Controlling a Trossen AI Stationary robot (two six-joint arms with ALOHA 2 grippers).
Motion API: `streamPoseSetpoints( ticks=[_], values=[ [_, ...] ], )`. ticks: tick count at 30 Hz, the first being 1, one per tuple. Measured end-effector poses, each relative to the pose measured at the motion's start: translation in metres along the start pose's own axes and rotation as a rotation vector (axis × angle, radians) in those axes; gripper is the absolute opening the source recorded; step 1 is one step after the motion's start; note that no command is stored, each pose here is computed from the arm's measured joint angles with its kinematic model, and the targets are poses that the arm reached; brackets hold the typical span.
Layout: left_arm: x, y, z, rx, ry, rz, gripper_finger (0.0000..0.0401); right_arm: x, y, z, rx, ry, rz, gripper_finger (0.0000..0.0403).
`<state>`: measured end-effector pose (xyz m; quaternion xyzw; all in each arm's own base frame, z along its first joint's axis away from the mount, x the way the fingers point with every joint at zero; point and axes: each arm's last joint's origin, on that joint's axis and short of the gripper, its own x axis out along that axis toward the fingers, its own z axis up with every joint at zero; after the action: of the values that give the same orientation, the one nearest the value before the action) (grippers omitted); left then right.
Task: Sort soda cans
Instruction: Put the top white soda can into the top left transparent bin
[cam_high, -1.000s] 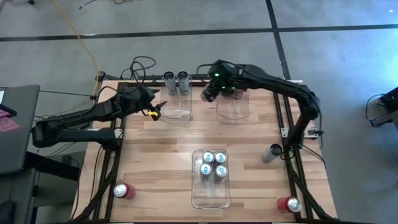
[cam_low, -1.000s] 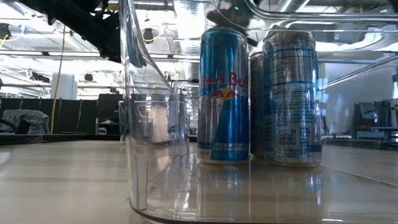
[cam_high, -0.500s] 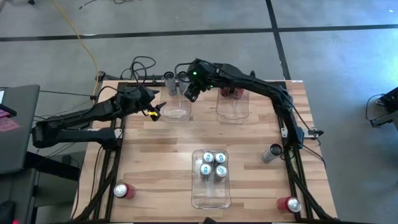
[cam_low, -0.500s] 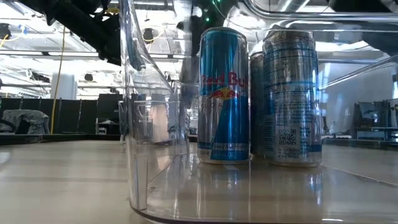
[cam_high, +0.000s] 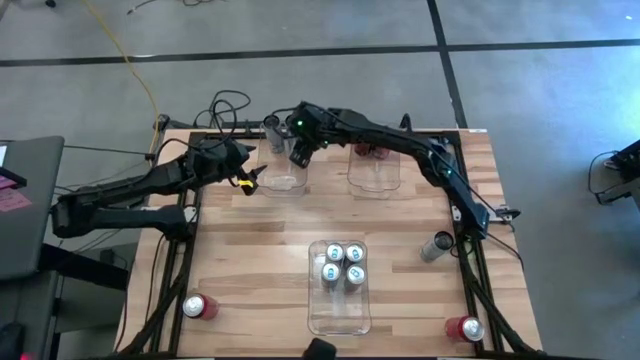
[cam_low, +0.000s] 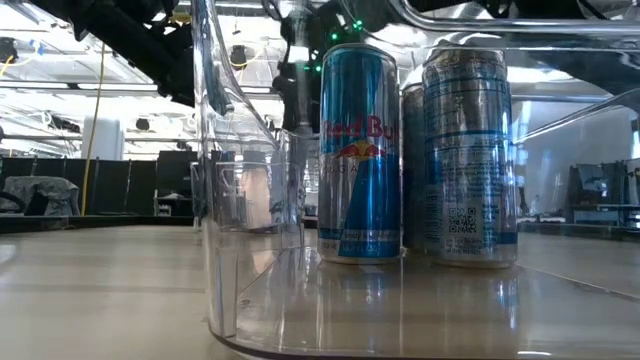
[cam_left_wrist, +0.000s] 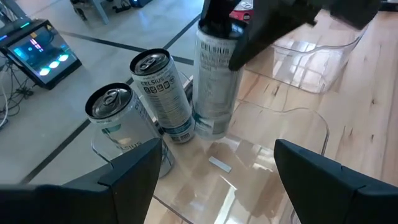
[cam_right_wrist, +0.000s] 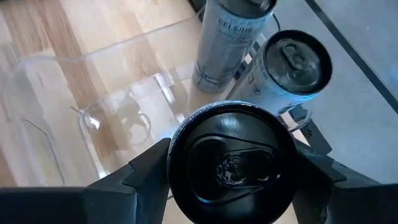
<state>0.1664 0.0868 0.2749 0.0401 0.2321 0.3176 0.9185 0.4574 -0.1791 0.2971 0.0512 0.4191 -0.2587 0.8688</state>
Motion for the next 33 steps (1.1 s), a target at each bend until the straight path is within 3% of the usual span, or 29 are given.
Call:
streamPoseSetpoints(
  ticks=[11, 23, 33],
  values=[
    [0.0, 0.0, 0.001, -0.003, -0.008, 0.001, 0.0306, 0.001, 0.002, 0.0, -0.023, 0.003, 0.098, 0.0261],
    [0.0, 0.0, 0.001, -0.002, -0.008, 0.0, 0.0306, 0.034, 0.011, -0.01, -0.032, 0.054, 0.115, 0.0263],
    [0.0, 0.0, 0.001, -0.002, -0.006, -0.001, 0.0306, 0.038, 0.01, -0.012, -0.045, 0.061, 0.108, 0.0327]
  ],
)
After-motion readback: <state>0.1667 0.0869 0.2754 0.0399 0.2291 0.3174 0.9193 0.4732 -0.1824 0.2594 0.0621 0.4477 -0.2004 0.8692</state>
